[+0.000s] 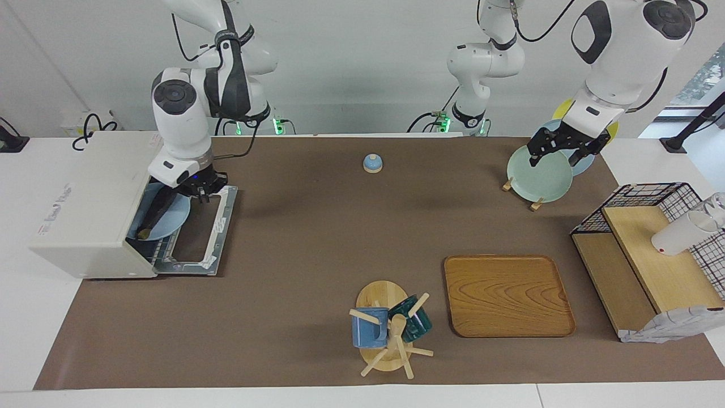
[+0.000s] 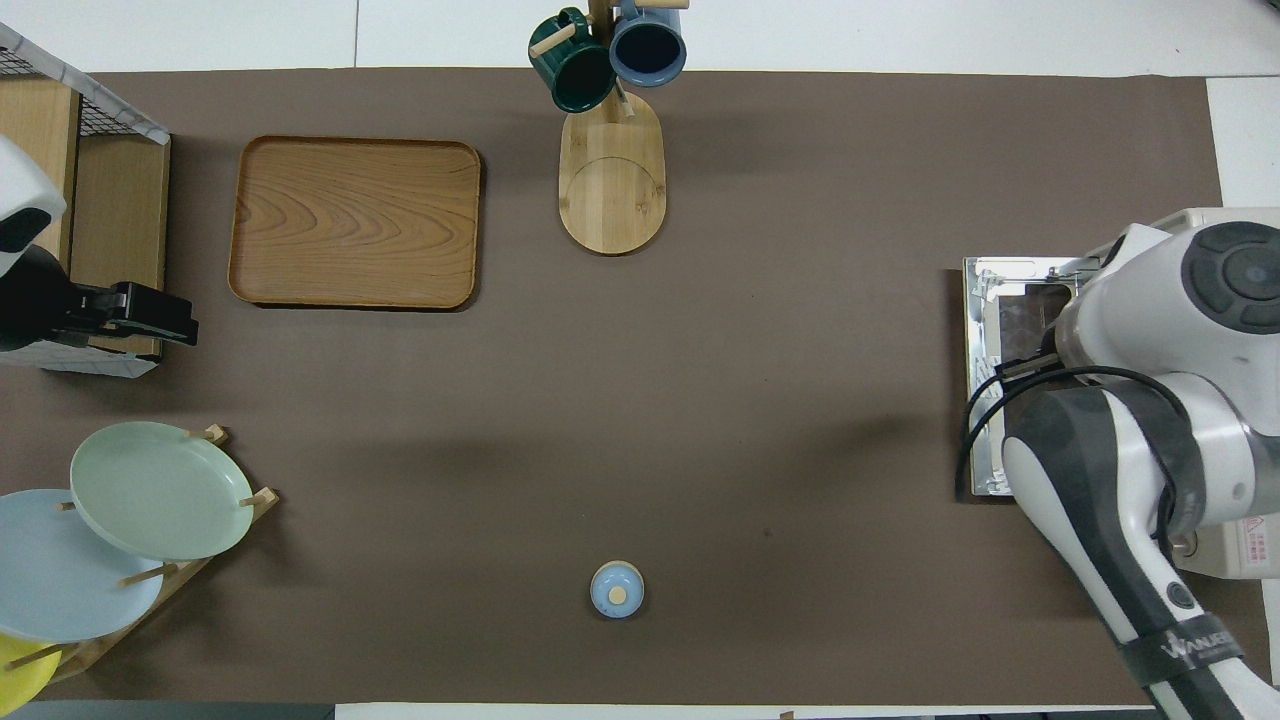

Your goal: Put eggplant into oven

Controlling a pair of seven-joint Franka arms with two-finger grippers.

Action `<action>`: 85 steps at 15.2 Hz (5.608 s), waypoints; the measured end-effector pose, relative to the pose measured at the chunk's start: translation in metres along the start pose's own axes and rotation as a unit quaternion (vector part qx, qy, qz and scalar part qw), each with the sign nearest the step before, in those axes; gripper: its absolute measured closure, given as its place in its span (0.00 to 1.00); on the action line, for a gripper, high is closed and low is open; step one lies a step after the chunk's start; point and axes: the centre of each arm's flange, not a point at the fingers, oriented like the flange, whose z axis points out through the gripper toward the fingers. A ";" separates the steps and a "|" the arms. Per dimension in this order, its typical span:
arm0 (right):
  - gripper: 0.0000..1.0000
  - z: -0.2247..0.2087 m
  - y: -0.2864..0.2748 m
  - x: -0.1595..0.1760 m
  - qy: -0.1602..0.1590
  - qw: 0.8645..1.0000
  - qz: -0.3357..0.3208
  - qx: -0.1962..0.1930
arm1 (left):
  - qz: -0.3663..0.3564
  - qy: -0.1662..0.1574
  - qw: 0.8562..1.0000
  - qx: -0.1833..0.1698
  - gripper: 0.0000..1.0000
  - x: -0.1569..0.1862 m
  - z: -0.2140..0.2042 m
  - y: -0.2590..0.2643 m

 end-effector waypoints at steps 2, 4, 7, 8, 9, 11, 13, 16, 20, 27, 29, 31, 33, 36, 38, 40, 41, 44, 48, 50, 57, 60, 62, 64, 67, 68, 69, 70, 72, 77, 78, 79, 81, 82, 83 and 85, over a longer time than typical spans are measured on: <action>0.99 0.013 -0.029 0.011 0.002 0.999 0.038 0.013 | 0.000 0.000 1.000 0.000 0.00 0.000 0.000 0.000; 0.99 0.040 -0.042 0.023 0.004 0.998 0.057 0.024 | 0.000 0.000 1.000 0.000 0.00 0.000 0.000 0.000; 0.99 0.085 -0.046 0.033 -0.014 0.997 0.065 0.026 | 0.000 0.000 1.000 0.000 0.00 0.000 0.000 0.000; 0.99 0.094 -0.047 0.034 -0.020 0.997 0.066 0.026 | 0.000 0.000 1.000 0.000 0.00 0.000 0.000 0.000; 0.99 0.099 -0.046 0.034 -0.022 0.997 0.068 0.026 | 0.000 0.000 1.000 0.000 0.00 0.000 0.000 0.000; 0.99 0.107 -0.042 0.032 -0.022 0.997 0.073 0.027 | 0.000 0.000 1.000 0.000 0.00 0.000 0.000 0.000; 0.99 0.115 -0.039 0.027 -0.023 0.996 0.076 0.029 | 0.000 0.000 1.000 0.000 0.00 0.000 0.000 0.000; 0.99 0.121 -0.038 0.024 -0.026 0.998 0.064 0.014 | 0.000 0.000 1.000 0.000 0.00 0.000 0.000 0.000; 0.99 0.125 -0.034 0.022 -0.023 0.999 0.038 -0.018 | 0.000 0.000 1.000 0.000 0.00 0.000 0.000 0.000; 0.99 0.096 -0.039 0.033 -0.035 0.996 -0.052 -0.064 | 0.000 0.000 1.000 0.000 0.00 0.000 0.000 0.000; 0.99 0.066 -0.022 0.038 -0.042 0.995 -0.066 -0.068 | 0.000 0.000 1.000 0.000 0.00 0.000 0.000 0.000; 0.99 0.035 0.000 0.036 -0.053 0.993 -0.076 -0.071 | 0.000 0.000 1.000 0.000 0.00 0.000 0.000 0.000; 0.99 0.007 0.035 0.027 -0.059 0.993 -0.076 -0.072 | 0.000 0.000 1.000 0.000 0.00 0.000 0.000 0.000; 0.99 -0.012 0.090 0.009 -0.055 0.994 -0.074 -0.066 | 0.000 0.000 1.000 0.000 0.00 0.000 0.000 0.000; 0.99 -0.017 0.112 0.003 -0.050 0.996 -0.057 -0.052 | 0.000 0.000 1.000 0.000 0.00 0.000 0.000 0.000; 0.93 -0.032 0.116 0.000 -0.053 0.998 -0.034 -0.014 | 0.000 0.000 1.000 0.000 0.00 0.000 0.000 0.000; 0.87 -0.050 0.117 -0.002 -0.057 0.998 -0.024 0.006 | 0.000 0.000 1.000 0.000 0.00 0.000 0.000 0.000; 0.78 -0.122 0.123 -0.013 -0.052 0.998 -0.006 0.035 | 0.000 0.000 1.000 0.000 0.00 0.000 0.000 0.000; 0.71 -0.164 0.118 -0.023 -0.046 0.997 0.006 0.065 | 0.000 0.000 1.000 0.000 0.00 0.000 0.000 0.000; 0.51 -0.158 0.116 -0.020 -0.050 0.995 0.031 0.087 | 0.000 0.000 1.000 0.000 0.00 0.000 0.000 0.000; 0.00 -0.148 0.118 -0.018 -0.066 0.991 0.083 0.087 | 0.000 0.000 1.000 0.000 0.00 0.000 0.000 0.000; 0.00 -0.150 0.118 -0.017 -0.062 0.992 0.081 0.079 | 0.000 0.000 1.000 0.000 0.00 0.000 0.000 0.000; 0.00 -0.151 0.117 -0.017 -0.061 0.992 0.080 0.078 | 0.000 0.000 1.000 0.000 0.00 0.000 0.000 0.000; 0.00 -0.153 0.114 -0.020 -0.061 0.992 0.078 0.078 | 0.000 0.000 1.000 0.000 0.00 0.000 0.000 0.000; 0.00 -0.154 0.114 -0.023 -0.055 0.992 0.078 0.077 | 0.000 0.000 1.000 0.000 0.00 0.000 0.000 0.000; 0.00 -0.154 0.114 -0.022 -0.053 0.993 0.078 0.076 | 0.000 0.000 1.000 0.000 0.00 0.000 0.000 0.000; 0.00 -0.154 0.114 -0.021 -0.051 0.993 0.078 0.076 | 0.000 0.000 1.000 0.000 0.00 0.000 0.000 0.000; 0.00 -0.154 0.114 -0.021 -0.049 0.993 0.078 0.075 | 0.000 0.000 1.000 0.000 0.00 0.000 0.000 0.000; 0.00 -0.155 0.115 -0.020 -0.044 0.993 0.079 0.074 | 0.000 0.000 1.000 0.000 0.00 0.000 0.000 0.000; 0.00 -0.156 0.118 -0.020 -0.039 0.993 0.083 0.074 | 0.000 0.000 1.000 0.000 0.00 0.000 0.000 0.000; 0.00 -0.156 0.121 -0.021 -0.038 0.993 0.085 0.074 | 0.000 0.000 1.000 0.000 0.00 0.000 0.000 0.000; 0.00 -0.157 0.124 -0.021 -0.035 0.993 0.088 0.075 | 0.000 0.000 1.000 0.000 0.00 0.000 0.000 0.000; 0.00 -0.158 0.126 -0.021 -0.033 0.993 0.090 0.076 | 0.000 0.000 1.000 0.000 0.00 0.000 0.000 0.000; 0.00 -0.158 0.126 -0.021 -0.033 0.993 0.090 0.076 | 0.000 0.000 1.000 0.000 0.00 0.000 0.000 0.000; 0.00 -0.158 0.126 -0.021 -0.033 0.993 0.090 0.076 | 0.000 0.000 1.000 0.000 0.00 0.000 0.000 0.000; 0.00 -0.160 0.128 -0.021 -0.030 0.992 0.092 0.075 | 0.000 0.000 1.000 0.000 0.00 0.000 0.000 0.000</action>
